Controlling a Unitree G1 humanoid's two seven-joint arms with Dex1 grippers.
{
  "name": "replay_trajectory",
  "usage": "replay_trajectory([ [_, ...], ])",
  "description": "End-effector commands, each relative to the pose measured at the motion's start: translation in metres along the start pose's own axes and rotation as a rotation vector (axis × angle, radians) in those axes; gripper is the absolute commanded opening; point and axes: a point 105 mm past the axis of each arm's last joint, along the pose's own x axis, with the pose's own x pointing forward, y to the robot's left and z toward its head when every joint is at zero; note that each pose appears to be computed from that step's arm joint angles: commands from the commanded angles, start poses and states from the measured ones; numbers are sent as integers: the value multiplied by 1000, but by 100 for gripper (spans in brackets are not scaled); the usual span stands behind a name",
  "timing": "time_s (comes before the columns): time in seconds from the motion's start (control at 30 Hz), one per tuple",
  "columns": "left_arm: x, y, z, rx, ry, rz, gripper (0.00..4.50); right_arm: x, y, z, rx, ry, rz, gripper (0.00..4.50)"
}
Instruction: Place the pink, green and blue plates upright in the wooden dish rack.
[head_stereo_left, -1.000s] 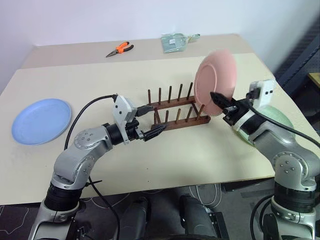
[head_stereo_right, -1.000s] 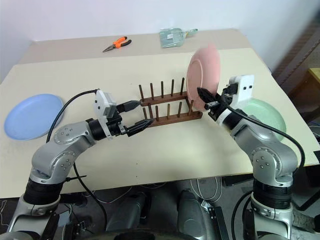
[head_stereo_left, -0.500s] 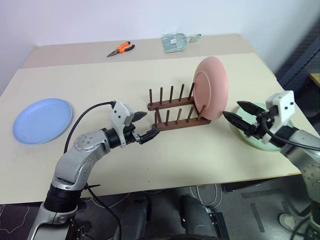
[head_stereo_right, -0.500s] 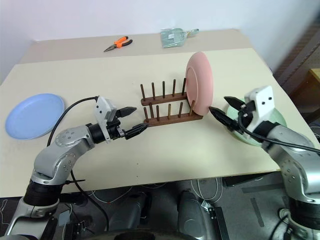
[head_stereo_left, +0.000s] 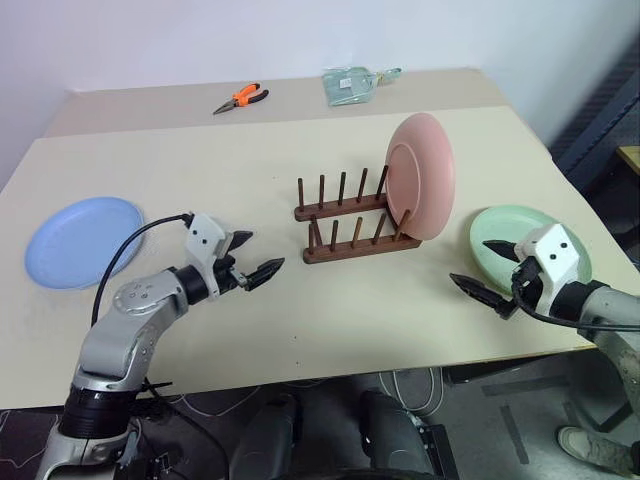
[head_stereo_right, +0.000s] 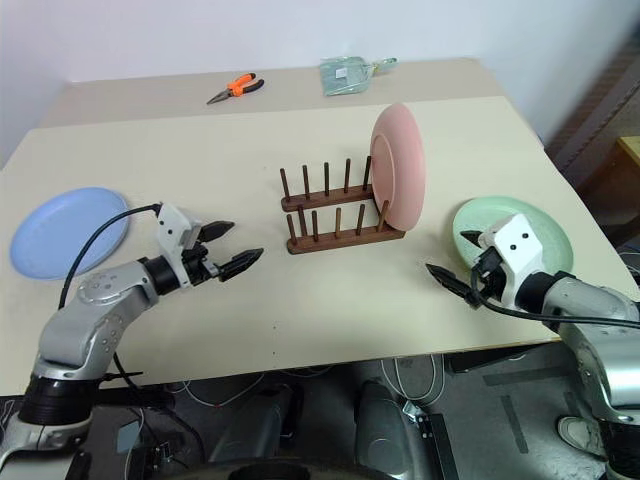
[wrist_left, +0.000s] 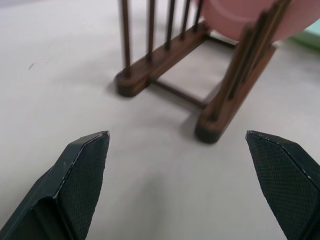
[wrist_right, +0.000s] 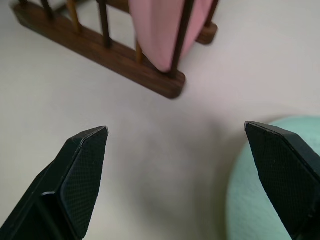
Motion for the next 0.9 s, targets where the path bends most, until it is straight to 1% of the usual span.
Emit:
replay_trajectory([
  [0.03,-20,13,7,26,-21,70,450,1,-15,-5,-81,27,-80,445],
  [0.1,-28,12,2,20,-5,66,450,1,-24,-12,-100,57,-119,445],
  [0.2,-35,12,-1,11,2,68,450,1,-27,-16,-118,69,-125,445],
  [0.4,-39,13,-3,-4,4,76,450,3,-34,-27,-134,110,-161,445],
  [0.5,-36,4,-2,-12,0,30,450,2,-42,-35,-131,144,-205,445],
  [0.6,-28,-16,-1,-6,4,-70,450,0,-49,-45,-116,194,-245,445],
  [0.7,-21,-31,-1,10,14,-140,450,0,-51,-48,-97,205,-272,374],
  [0.73,-18,-36,0,10,10,-163,450,0,-51,-48,-86,202,-279,331],
  [0.83,-10,-48,4,13,-6,-212,450,0,-51,-47,-49,192,-291,175],
  [0.9,-6,-51,5,11,-13,-223,450,0,-49,-45,-25,181,-292,70],
])
